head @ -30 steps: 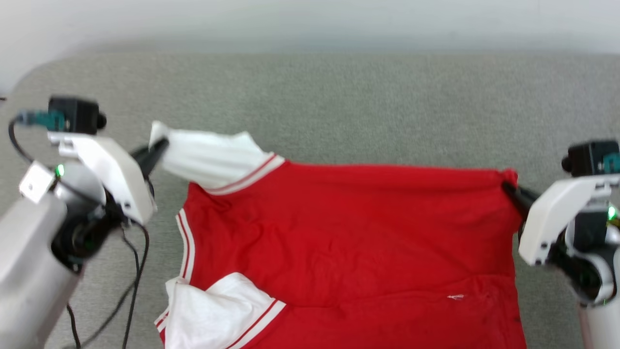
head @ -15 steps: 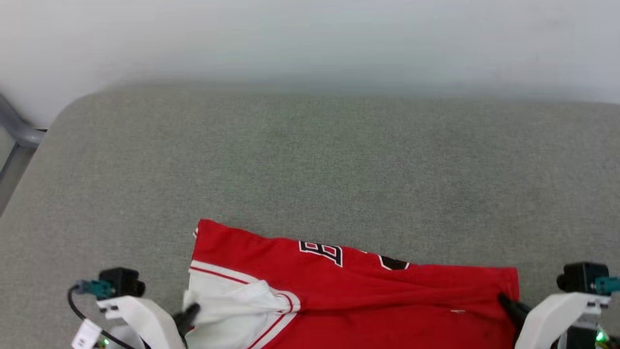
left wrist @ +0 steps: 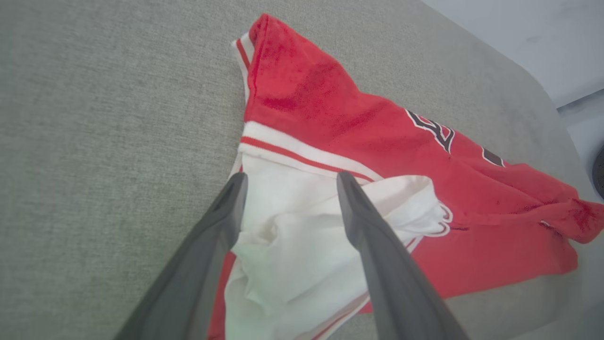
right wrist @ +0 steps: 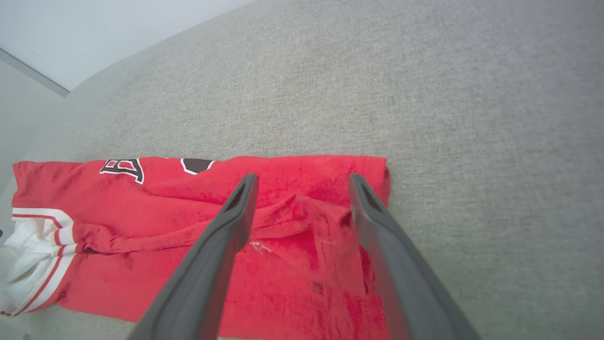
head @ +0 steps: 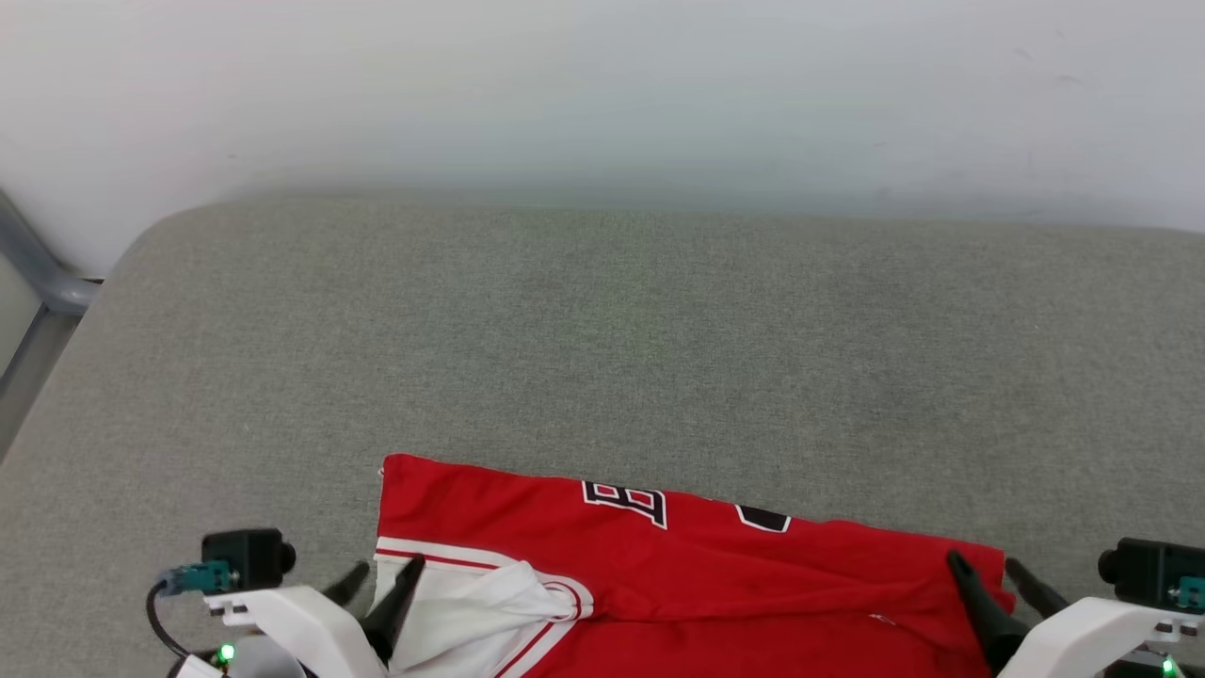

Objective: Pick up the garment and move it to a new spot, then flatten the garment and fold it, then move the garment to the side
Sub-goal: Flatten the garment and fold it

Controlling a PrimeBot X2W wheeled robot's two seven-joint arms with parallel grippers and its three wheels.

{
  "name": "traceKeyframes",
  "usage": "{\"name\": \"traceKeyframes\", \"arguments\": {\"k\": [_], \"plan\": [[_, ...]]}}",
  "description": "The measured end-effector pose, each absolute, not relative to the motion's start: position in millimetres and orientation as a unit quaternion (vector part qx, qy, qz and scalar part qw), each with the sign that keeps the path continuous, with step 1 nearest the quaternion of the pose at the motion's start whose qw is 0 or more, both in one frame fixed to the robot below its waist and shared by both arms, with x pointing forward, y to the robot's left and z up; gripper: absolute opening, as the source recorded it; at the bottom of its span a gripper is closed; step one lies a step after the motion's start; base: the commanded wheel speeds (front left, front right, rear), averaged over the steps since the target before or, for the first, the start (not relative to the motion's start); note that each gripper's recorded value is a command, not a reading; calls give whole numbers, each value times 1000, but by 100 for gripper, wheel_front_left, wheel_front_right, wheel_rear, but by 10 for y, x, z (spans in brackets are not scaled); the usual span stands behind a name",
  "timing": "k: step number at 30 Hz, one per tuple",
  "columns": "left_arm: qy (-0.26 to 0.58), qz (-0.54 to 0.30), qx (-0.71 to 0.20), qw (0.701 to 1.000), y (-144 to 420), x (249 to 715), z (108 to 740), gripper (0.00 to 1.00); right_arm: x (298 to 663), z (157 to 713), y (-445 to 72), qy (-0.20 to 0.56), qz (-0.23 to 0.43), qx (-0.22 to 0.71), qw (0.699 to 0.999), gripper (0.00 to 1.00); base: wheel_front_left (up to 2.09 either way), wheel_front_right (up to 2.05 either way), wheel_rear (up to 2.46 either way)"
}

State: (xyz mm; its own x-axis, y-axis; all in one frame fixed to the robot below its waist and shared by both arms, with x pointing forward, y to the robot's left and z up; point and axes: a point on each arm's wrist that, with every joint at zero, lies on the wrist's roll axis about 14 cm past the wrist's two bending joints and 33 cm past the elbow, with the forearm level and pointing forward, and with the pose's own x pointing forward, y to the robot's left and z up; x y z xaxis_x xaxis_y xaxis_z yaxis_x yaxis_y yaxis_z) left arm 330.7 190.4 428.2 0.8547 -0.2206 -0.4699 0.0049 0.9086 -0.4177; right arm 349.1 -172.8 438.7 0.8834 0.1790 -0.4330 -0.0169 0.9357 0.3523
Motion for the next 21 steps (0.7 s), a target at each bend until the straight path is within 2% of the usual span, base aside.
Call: {"name": "traceKeyframes", "arguments": {"k": [3,4,6,13,16,21], "plan": [[194,-55,-184,962,1959,3483,4555,100,3530,4524,-1822,210,41,155,964,100,0,0,0],[194,-55,-184,962,1959,3483,4555,100,3530,4524,-1822,210,41,155,964,100,0,0,0],[118,-47,-167,978,2013,3634,4862,100,3572,4625,-1889,196,34,141,970,100,0,0,0],[12,-41,-124,991,2049,3779,5314,100,3645,4757,-2031,188,17,117,975,100,0,0,0],[-22,-38,-106,993,2033,3810,5472,100,3646,4727,-2074,207,13,103,973,100,0,0,0],[-60,-28,-92,994,2033,3816,5637,100,3513,4422,-2087,295,18,81,952,100,0,0,0]]}}
